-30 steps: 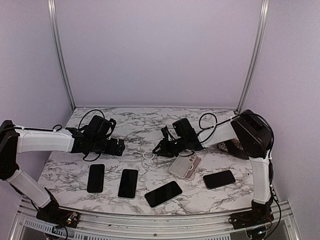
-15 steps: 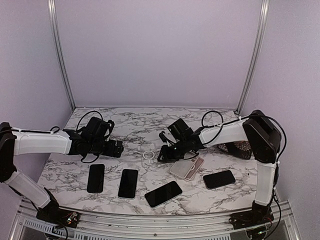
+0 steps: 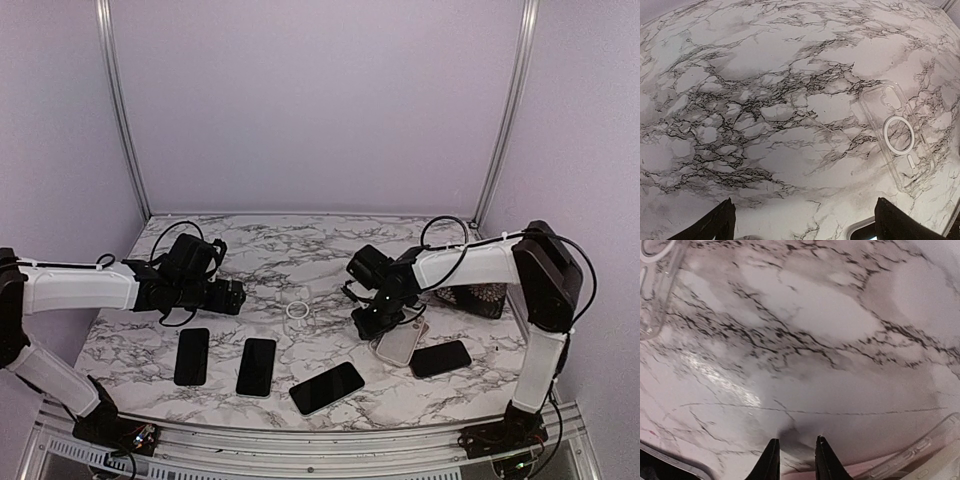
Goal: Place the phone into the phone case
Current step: Move the phone case to the center of the board, then move the phone to the center of the board.
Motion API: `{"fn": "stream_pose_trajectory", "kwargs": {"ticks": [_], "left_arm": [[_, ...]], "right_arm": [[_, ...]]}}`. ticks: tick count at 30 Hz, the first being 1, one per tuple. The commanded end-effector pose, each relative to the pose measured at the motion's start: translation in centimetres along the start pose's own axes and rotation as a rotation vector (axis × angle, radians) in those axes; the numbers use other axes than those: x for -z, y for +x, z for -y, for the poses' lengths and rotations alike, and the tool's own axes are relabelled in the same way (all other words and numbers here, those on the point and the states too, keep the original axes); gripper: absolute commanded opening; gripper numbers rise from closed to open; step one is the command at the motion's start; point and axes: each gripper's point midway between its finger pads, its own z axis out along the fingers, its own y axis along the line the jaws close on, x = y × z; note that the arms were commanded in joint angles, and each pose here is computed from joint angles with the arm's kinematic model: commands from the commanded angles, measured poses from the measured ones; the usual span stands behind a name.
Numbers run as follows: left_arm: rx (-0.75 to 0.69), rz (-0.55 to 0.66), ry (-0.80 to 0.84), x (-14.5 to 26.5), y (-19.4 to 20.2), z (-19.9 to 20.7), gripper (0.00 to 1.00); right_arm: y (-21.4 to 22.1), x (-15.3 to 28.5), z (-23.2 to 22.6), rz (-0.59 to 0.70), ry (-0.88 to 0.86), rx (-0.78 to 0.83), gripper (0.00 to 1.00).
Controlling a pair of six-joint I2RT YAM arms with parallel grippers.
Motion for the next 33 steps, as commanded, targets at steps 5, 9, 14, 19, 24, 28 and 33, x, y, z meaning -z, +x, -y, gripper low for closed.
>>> {"fn": "stream_pose_trajectory", "kwargs": {"ticks": [5,9,14,19,24,28,33], "left_arm": [[0.076,0.016,-0.037,1.5,-0.3,-0.9,0.94],[0.204,0.031,-0.120,1.9,0.5,-2.7,0.99],[0.221,0.014,-0.173,2.7,1.5,-3.9,0.99],[0.085,-0.086,-0.193,3.0,3.6,-2.6,0.88],[-0.061,-0.313,-0.236,3.3,9.0,-0.9,0.60],[-0.096,-0.416,-0.232,4.0,13.1,-0.5,0.47],[-0.225,-0.472,-0.160,4.0,15.5,1.7,0.42]], "right_arm": [[-5.2,7.8,2.8,0.240,0.212,0.106,0.43],[-10.8,14.6,3.1,0.587,0.285,0.142,0.58],[-14.6,25.2,2.9,1.138,0.217,0.089,0.99],[-14.2,27.1,-0.9,1.233,-0.178,0.193,0.99],[-13.3,23.5,-3.6,1.029,-0.287,0.280,0.87],[-12.0,19.4,-5.7,0.896,-0.220,0.242,0.68],[-9.4,10.3,-8.6,0.563,-0.278,0.214,0.44]]}}
